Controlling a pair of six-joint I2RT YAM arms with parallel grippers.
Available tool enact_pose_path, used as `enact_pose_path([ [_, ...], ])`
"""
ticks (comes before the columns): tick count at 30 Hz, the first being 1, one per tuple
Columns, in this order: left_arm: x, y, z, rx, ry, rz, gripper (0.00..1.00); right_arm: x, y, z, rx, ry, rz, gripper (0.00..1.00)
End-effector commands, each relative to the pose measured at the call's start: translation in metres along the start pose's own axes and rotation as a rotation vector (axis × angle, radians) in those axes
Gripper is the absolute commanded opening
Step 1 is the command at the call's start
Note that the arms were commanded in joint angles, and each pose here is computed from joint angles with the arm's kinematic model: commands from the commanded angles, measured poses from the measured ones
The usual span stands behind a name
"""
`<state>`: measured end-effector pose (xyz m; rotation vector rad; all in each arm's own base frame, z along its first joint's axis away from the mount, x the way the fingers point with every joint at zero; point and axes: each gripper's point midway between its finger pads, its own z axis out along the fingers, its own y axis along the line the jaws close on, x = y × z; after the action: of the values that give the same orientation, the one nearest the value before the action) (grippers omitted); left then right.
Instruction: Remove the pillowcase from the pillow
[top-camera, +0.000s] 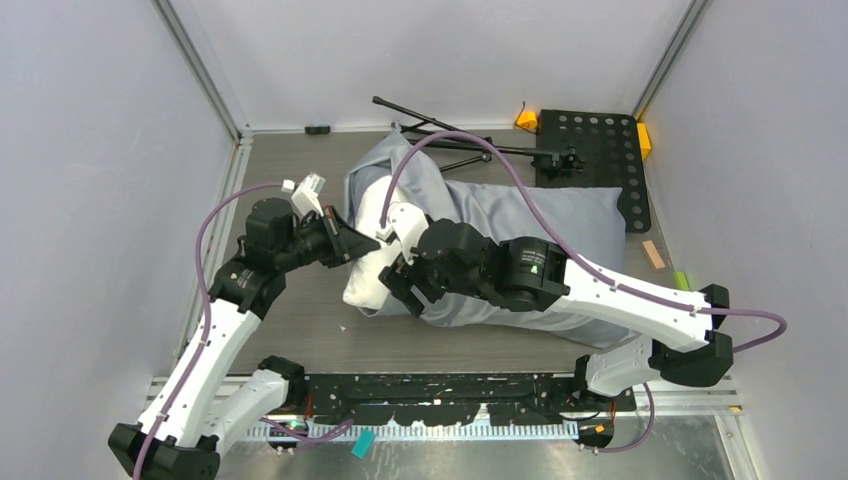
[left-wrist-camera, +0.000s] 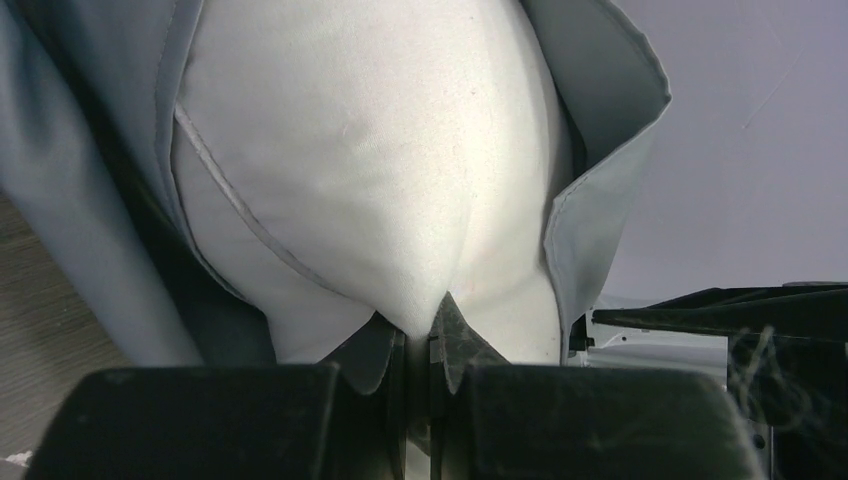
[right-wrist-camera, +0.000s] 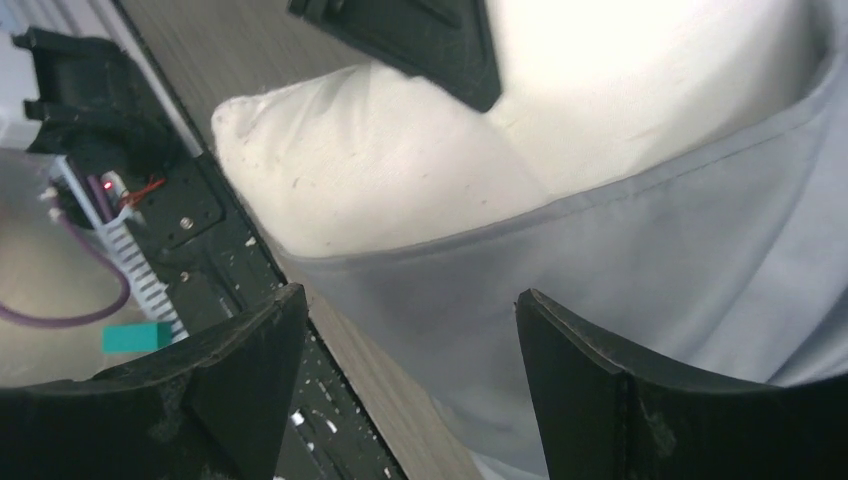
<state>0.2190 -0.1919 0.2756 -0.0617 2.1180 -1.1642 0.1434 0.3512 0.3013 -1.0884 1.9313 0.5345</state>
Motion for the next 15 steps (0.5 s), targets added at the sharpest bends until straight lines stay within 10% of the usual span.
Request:
enact_pose_path([
  [1,-0.03,-0.035,-0.011,0.075,-0.096,0.042,0.0,-0.025,-0.012,0.014,0.102,-0.084,-0.022,0.81],
  [15,-0.079,-0.004,-0.031,-0.184,-0.216,0.174,0.0,0.118,-0.054,0.028,0.334,0.22,-0.034,0.81],
])
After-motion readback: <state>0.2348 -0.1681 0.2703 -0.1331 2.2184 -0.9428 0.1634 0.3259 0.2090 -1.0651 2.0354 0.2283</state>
